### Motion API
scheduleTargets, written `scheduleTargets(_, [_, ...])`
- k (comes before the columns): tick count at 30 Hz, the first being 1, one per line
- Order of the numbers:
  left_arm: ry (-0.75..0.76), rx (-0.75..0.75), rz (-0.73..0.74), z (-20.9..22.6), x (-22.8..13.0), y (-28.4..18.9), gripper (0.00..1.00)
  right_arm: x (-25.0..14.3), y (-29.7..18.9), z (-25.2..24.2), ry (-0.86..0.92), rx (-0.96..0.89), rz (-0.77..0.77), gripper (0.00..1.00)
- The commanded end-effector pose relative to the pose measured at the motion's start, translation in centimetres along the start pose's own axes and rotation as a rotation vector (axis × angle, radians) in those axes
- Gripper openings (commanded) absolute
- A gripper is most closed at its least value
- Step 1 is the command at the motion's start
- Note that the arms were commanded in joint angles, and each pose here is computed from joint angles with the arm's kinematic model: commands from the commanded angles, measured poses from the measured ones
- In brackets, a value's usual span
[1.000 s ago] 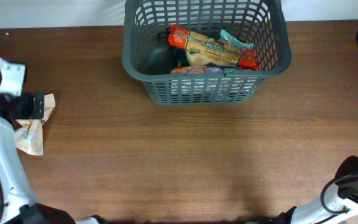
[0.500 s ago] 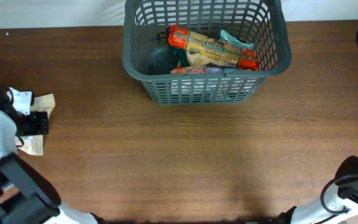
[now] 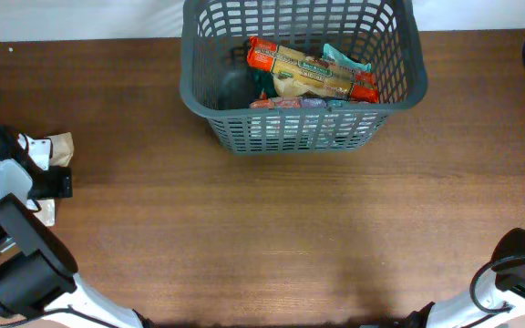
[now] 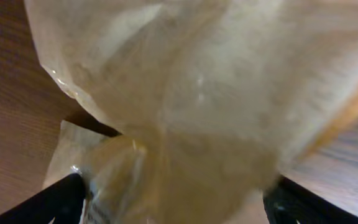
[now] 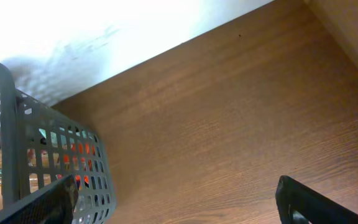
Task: Pack container
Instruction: 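Lower the left gripper onto the crumpled tan bag and grasp it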
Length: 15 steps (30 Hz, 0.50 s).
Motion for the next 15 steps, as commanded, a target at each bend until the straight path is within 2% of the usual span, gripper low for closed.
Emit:
scheduleTargets(1, [-0.007,-0.002,0.028,-0.2,-0.4,1.7,0.86,0.0,0.2,-0.1,0.0,0.004,0.003,0.99])
scheduleTargets(3, [-0.006,-0.005,0.034,-0.3,-0.5,2.2,0.81,0.0,0.2,-0.1,0.0,0.004,0.003,0.99])
scheduleTargets(4, [-0.005,-0.008,0.038,-0.4,-0.5,2.4,0.74,0.0,0.2,-0.1,0.0,0.004,0.003,0.99])
scheduleTargets(8, [-0.003,-0.023,0.056,-0.7,-0.8,3.3,0.34,0.0,0.2,-0.1,0.0,0.004,0.003,0.99])
scheduleTargets(12, [-0.002,-0.026,0.059,-0.8,-0.8,3.4,0.02,0.0,0.2,-0.1,0.001,0.004,0.003,0.99])
scheduleTargets(15, [-0.015,-0.038,0.069,-0.9,-0.5,2.8,0.02,0.0,0.2,-0.1,0.001,0.004,0.003,0.99])
Point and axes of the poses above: each gripper's point midway between its finger pads, its own y axis out along the fingers, its own z axis along the line the jaws close on, x = y × z, the point moved 8 cm from there along -y, back along the fingers, and after that the axes turned 9 degrees about y, right-handed, at the moved point
